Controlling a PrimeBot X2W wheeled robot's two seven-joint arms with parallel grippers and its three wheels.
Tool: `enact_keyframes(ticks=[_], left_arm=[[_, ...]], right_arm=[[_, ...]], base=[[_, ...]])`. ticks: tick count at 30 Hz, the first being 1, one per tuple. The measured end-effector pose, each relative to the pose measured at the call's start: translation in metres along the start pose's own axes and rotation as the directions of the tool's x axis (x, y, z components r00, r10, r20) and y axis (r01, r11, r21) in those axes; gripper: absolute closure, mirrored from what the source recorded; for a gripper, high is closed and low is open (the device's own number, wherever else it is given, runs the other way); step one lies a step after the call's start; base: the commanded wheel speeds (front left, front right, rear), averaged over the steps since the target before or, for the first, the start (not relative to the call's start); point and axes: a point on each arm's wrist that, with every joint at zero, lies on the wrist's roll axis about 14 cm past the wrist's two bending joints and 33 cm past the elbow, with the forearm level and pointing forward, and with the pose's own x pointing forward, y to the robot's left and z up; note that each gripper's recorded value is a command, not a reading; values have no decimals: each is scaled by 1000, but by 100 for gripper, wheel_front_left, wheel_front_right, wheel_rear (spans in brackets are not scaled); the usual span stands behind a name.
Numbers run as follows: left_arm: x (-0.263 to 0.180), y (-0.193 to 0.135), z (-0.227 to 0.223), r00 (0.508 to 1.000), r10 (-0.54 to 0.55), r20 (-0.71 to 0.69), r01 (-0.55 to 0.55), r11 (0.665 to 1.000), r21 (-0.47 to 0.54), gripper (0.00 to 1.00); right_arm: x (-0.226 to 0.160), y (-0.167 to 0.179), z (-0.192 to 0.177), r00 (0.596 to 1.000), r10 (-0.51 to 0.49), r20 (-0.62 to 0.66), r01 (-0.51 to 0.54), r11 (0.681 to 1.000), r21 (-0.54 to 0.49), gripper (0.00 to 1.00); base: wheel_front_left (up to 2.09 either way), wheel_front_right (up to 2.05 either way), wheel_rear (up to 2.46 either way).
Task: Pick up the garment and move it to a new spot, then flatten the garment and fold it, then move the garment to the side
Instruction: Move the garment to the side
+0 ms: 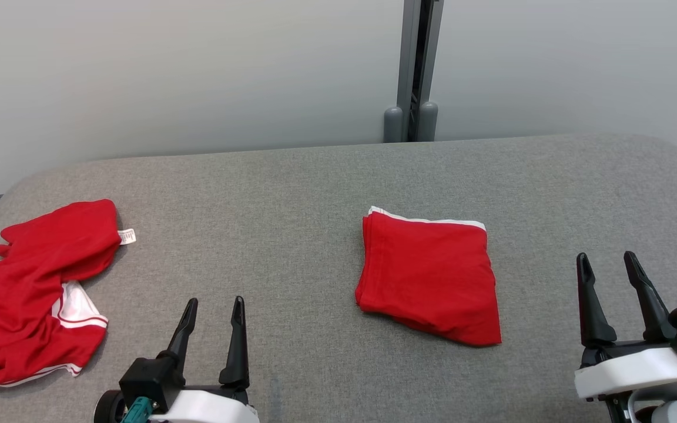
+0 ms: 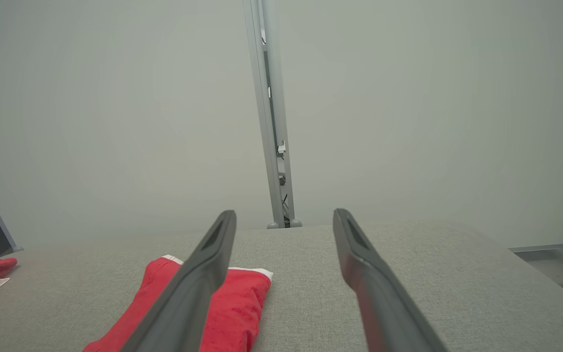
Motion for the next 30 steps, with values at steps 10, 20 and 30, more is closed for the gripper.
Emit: enact_keyframes(ticks=[10,20,30], left_arm=[[-1,2,0,1000,6,2,-6,1000,0,0],[-2,5,2,1000,15,5,-15,1000,0,0],[-3,7,2,1000,22,8,-22,1000,0,0]], right_arm=[[1,2,-1,1000,6,-3,-6,1000,2,0],[1,4,-3,1000,11,-6,-11,1000,5,0],[2,8,-5,1000,20,-11,-20,1000,12,0]], base=[[0,0,0],[0,0,0],[0,0,0]])
